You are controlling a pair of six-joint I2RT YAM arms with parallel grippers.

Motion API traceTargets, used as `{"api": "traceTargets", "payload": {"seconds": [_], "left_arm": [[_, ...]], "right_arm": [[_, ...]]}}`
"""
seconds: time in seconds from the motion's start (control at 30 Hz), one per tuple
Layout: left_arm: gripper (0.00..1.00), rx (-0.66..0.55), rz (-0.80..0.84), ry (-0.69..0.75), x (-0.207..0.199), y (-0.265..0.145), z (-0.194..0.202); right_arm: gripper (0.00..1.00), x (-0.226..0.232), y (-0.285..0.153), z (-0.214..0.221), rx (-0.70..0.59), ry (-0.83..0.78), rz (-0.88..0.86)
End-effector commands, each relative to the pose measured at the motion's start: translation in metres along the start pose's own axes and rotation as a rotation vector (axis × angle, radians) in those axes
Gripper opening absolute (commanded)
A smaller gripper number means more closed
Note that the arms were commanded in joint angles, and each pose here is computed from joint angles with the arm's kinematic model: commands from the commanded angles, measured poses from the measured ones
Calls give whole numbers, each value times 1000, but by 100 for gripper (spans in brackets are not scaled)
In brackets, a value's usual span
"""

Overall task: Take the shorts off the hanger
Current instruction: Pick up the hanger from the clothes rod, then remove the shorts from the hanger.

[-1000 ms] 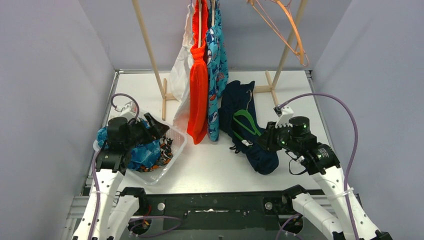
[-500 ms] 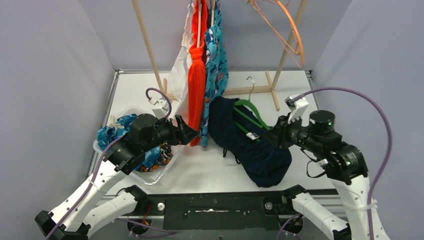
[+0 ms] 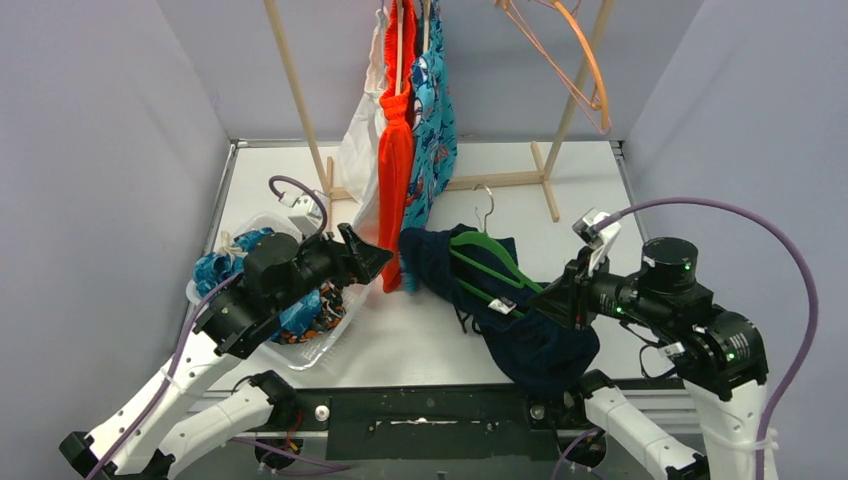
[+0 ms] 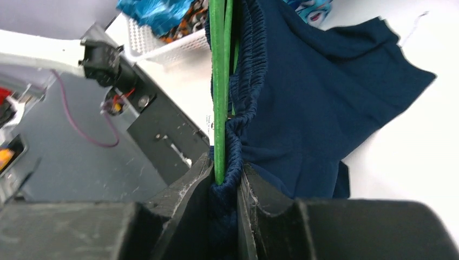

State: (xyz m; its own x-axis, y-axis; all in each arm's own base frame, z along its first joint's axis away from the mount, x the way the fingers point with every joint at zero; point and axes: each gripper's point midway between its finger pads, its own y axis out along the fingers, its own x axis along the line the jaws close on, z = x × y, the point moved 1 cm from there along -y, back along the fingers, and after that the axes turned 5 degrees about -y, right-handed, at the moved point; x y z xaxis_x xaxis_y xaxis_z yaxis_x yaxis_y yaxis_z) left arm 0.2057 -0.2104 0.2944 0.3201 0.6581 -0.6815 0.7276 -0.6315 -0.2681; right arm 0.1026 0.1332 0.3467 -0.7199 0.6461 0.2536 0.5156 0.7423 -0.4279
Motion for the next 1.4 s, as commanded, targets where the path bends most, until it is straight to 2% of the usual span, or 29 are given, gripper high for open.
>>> {"api": "traceTargets", "payload": {"seconds": [0.0,0.17,0.37,0.5,0.63,0.77,0.93,1.17,1.37], "left_arm": [[71,-137,172,-14,-48,-23,-40],[71,-81,225,-21,-56,-20,-30],[71,-37,241,-11,-61,-8,-23],[71,-92,214,-8,-61,-3,-32],[71,-151,195,10,-59,6,-41],[69,-143,189,14,-59,26,-38],[67,-204,207,24,-72,45,-49],[65,-225,193,99,-89,70,-53],[55,-233,149,139,-84,83,-52]], "right_arm": [[0,24,13,-7,-20,-68,-224],[0,-2,46,-11,-28,-78,-175],[0,-13,83,-23,1,-117,-258],[0,-18,106,-29,19,-88,-303],[0,-29,124,-16,79,-44,-273],[0,-31,129,-5,115,-30,-272],[0,-30,128,0,125,-35,-284],[0,-30,126,7,149,-35,-278],[0,-29,123,5,140,-40,-271]]}}
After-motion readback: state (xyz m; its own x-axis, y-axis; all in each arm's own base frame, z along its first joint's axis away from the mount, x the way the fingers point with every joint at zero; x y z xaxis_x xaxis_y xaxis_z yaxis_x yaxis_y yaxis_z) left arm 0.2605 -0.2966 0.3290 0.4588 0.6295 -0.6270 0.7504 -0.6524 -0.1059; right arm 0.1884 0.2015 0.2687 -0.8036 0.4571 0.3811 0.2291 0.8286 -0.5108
